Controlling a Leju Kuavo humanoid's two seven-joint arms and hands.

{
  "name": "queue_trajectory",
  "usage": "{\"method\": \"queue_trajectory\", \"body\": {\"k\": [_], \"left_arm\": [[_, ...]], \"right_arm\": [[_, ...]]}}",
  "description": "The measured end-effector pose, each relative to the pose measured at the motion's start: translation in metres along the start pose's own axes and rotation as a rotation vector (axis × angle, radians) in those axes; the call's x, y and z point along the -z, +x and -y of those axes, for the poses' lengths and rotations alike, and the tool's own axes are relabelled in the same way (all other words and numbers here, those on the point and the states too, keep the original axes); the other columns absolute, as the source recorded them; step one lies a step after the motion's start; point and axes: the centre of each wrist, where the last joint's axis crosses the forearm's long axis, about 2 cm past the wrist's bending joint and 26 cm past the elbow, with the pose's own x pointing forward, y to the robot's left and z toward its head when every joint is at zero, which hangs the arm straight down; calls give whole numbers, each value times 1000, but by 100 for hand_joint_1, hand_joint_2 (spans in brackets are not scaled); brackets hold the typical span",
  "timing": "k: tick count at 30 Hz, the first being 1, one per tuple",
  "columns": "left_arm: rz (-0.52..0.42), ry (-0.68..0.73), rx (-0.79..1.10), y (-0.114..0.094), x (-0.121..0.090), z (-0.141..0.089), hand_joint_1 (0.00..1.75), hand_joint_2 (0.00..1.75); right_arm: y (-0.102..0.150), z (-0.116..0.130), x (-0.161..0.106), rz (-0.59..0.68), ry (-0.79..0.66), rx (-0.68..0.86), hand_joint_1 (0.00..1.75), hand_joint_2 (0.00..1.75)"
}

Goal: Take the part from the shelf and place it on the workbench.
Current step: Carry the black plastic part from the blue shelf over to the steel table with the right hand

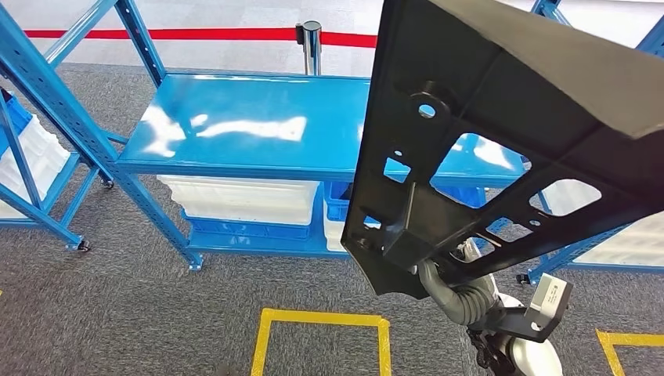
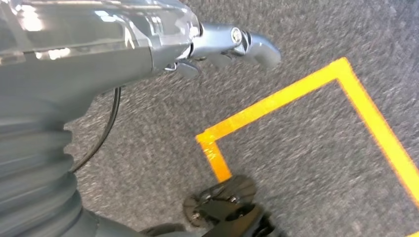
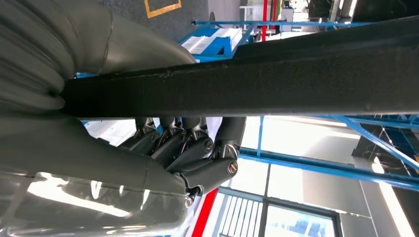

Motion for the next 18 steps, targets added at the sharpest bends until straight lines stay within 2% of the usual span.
{"method": "queue_trajectory", "body": {"k": [18], "left_arm": [[3, -4, 7, 0, 0, 0, 0, 175]], "right_arm": [[1, -3, -8, 10, -26, -39, 175, 175]]}}
